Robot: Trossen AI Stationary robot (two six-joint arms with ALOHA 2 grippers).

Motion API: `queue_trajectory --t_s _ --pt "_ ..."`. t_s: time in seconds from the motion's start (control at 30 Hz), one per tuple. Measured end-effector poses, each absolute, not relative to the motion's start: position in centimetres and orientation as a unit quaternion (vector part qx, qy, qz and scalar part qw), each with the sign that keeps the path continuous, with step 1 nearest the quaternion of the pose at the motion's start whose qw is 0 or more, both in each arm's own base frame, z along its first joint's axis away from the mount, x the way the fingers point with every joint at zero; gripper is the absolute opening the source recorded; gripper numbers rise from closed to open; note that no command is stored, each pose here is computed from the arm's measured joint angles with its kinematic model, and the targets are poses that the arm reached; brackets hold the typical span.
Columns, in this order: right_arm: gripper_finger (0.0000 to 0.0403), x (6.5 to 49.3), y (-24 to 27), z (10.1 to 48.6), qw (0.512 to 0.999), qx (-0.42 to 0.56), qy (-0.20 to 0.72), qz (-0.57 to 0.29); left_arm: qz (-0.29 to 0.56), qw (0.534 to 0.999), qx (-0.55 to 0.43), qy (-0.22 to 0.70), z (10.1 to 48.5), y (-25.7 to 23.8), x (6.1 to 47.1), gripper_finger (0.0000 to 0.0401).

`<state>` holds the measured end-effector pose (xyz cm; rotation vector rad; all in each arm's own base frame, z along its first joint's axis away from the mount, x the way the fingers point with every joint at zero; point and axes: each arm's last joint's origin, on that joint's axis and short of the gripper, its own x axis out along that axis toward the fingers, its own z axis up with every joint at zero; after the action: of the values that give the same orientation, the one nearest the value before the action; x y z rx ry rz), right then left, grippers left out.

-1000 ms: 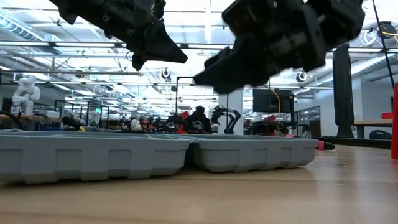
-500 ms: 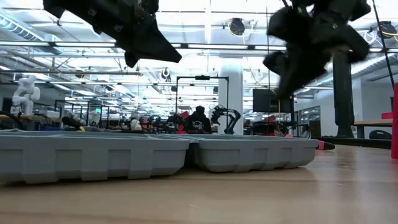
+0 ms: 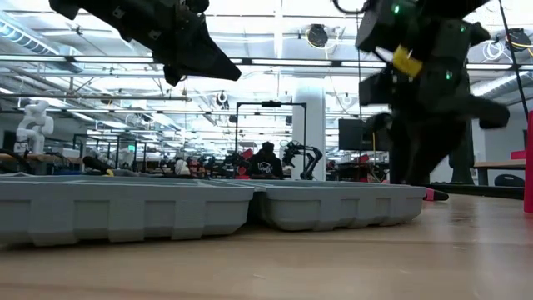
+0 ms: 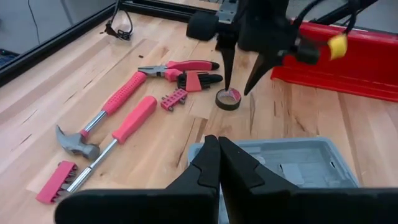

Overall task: Prefit tool cases
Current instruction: Put the black electrical tape into the gray prefit tools case

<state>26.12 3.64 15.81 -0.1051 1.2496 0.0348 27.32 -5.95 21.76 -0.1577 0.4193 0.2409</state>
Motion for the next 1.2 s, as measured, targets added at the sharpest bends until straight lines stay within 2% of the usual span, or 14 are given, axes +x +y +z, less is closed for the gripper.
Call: queue_trajectory --t_s 0.13,0.23,0.3,0.4,0.47,0.6,0.67,0.73,0.9,1.07,1.2 --pt "0.0145 26.6 3.7 14.2 0.795 -0.05 0.604 0.014 0.119 0.968 -0.078 0.207 21.8 -6.0 27.3 0.0008" --pt "0.0133 27.1 3.7 12.9 0.783 -0.05 0.619 0.013 0.119 0.968 -0.078 0.207 21.8 -6.0 27.3 0.0008" --pt "0.0107 27.3 3.6 12.0 0.773 -0.046 0.632 0.015 0.12 0.968 -0.078 0.207 21.8 -5.9 27.3 0.0008" --pt "0.0035 27.6 3.6 11.5 0.773 -0.042 0.633 0.019 0.13 0.967 -0.077 0.204 21.8 -6.0 27.3 0.0008" --pt "0.0016 27.5 3.6 12.0 0.779 -0.045 0.625 0.02 0.128 0.968 -0.074 0.204 21.8 -6.2 27.2 0.0008" --pt "0.0009 26.8 3.3 15.0 0.801 -0.048 0.597 0.003 0.111 0.972 -0.078 0.191 22.7 -7.0 26.6 0.0008" --pt "0.0007 27.1 3.3 17.9 0.834 -0.039 0.55 0.01 0.106 0.975 -0.08 0.176 23.5 -7.5 26.0 0.0008" --pt "0.0006 28.1 4.1 19.9 0.864 -0.025 0.501 0.04 0.107 0.978 -0.082 0.157 24.5 -7.9 25.3 0.0008" --pt "0.0006 31.8 6.9 21.5 0.893 -0.045 0.436 0.108 0.14 0.98 -0.08 0.117 28.0 -8.6 23.6 0.0008" --pt "0.0006 37.3 10.9 21.5 0.875 -0.092 0.442 0.173 0.169 0.975 -0.074 0.123 30.1 -8.9 22.2 0.0008" --pt "0.0006 41.4 13.3 22.1 0.866 -0.106 0.44 0.213 0.2 0.962 -0.088 0.162 30.5 -9.0 21.4 0.0008"
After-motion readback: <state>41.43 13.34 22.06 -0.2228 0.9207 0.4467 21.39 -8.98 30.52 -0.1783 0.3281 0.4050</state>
